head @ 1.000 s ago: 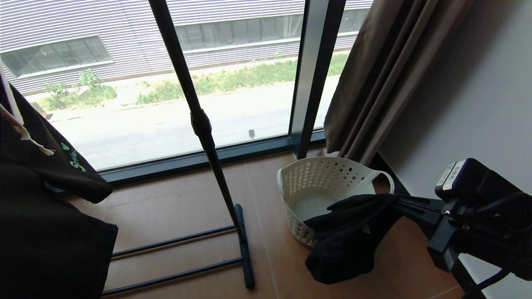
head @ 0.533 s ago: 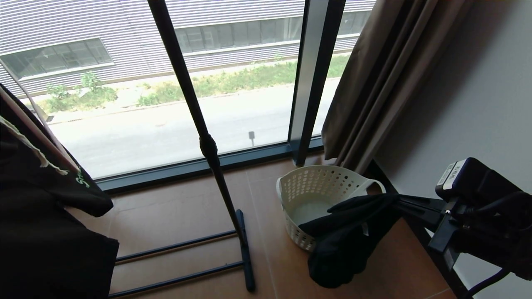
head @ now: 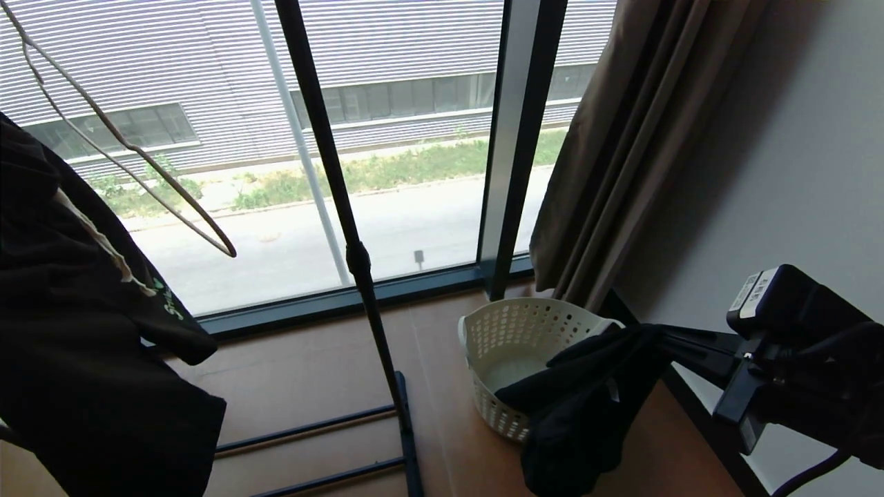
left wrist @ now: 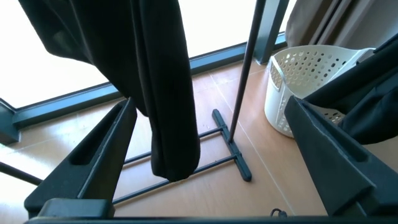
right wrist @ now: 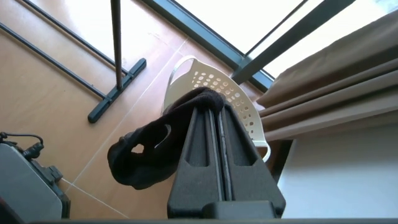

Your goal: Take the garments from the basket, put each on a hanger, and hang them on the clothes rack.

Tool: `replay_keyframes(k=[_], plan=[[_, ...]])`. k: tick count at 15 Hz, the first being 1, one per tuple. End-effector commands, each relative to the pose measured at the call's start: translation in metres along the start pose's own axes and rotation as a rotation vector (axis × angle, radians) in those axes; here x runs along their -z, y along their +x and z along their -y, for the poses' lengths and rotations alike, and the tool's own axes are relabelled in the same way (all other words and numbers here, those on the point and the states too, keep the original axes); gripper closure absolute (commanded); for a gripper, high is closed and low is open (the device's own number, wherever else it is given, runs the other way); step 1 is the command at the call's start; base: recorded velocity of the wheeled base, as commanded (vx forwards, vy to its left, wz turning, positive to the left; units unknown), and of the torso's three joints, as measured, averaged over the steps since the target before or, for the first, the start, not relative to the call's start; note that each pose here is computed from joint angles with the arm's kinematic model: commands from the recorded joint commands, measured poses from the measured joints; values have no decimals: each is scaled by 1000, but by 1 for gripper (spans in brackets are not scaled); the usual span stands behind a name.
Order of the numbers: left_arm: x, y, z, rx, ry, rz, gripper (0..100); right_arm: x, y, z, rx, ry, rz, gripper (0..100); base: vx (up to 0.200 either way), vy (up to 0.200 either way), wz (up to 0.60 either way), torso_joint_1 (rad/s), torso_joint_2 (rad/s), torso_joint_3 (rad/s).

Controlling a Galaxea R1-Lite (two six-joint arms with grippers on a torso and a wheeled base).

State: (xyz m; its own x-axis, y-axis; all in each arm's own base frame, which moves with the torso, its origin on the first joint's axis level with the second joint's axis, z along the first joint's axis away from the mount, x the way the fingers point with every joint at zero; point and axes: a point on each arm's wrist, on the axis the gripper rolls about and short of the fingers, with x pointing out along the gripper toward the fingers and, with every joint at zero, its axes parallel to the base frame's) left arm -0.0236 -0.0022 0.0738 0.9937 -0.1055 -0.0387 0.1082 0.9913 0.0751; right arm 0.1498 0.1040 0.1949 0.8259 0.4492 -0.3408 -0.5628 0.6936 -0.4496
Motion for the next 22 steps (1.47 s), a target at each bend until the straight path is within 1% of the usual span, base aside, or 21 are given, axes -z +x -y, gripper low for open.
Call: replay_keyframes(k=[1,7,15,22], plan=[[0,0,0,0,1,-1,0,-2,1,0,-30,6,20,100,0,0,0,-2,-7,193],[0,0,0,2,1,-1,0,0,1,-1,-44,8,17,100,0,0,0,136,-407,-67],[0,0,0,2,4,-1,0,1,1,-1,-47,6,15,100,0,0,0,211,-557,-156],[0,0,0,-1,5,-3,0,2,-1,-1,-46,7,16,100,0,0,0,28,-53,0]])
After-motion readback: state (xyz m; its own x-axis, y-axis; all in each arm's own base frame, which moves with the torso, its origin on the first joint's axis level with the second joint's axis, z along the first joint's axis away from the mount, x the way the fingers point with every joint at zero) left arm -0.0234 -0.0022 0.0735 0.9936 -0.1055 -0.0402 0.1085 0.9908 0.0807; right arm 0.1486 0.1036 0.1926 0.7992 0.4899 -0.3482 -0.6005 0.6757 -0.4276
